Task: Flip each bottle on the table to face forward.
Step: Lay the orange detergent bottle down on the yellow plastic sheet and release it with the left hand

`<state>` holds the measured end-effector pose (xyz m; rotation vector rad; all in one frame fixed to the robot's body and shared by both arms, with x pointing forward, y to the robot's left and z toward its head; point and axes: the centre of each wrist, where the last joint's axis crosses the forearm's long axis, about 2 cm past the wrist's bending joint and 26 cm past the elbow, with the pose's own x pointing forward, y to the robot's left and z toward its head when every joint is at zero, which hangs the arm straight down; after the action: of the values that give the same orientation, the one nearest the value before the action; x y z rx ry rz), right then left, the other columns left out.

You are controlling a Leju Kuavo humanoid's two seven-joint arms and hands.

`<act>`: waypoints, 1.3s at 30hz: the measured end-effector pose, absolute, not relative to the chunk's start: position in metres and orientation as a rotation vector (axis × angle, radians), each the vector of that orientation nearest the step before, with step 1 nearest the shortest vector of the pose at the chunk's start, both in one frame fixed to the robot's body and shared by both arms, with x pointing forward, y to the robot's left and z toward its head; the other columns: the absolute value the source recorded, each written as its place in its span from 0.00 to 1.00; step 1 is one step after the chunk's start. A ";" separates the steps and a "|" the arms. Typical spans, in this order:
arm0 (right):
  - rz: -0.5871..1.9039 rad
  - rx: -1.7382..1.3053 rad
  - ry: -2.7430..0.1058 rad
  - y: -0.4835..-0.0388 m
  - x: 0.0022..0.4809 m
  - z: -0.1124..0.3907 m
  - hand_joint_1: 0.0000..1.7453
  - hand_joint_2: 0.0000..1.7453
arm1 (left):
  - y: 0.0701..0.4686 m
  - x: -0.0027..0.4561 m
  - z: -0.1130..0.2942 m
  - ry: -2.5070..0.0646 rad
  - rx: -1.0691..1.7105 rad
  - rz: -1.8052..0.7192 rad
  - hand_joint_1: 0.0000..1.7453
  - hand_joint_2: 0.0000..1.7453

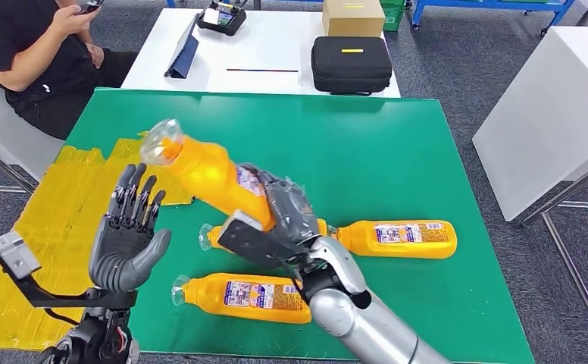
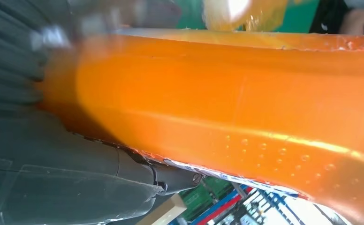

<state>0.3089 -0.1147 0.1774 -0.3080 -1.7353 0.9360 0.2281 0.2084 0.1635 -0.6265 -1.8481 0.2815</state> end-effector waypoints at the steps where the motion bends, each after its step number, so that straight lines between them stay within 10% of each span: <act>1: 0.952 -0.308 -1.731 -0.111 0.309 0.176 1.00 1.00 | 0.207 0.230 0.165 -1.845 -0.633 0.287 0.00 1.00; 28: 1.292 -0.401 -1.793 -0.047 0.288 0.171 1.00 1.00 | 0.193 0.247 0.168 -1.806 -0.596 0.316 0.00 1.00; 32: 1.294 -0.387 -1.794 -0.045 0.288 0.172 1.00 1.00 | 0.193 0.246 0.168 -1.805 -0.598 0.307 0.96 1.00; 39: 1.292 -0.349 -1.792 -0.042 0.286 0.176 1.00 1.00 | 0.191 0.242 0.165 -1.826 -0.607 0.302 1.00 1.00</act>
<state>0.2860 -0.0425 0.1763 -0.3487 -1.7920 1.2916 0.2423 0.1909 0.1650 -0.6068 -1.8256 0.3019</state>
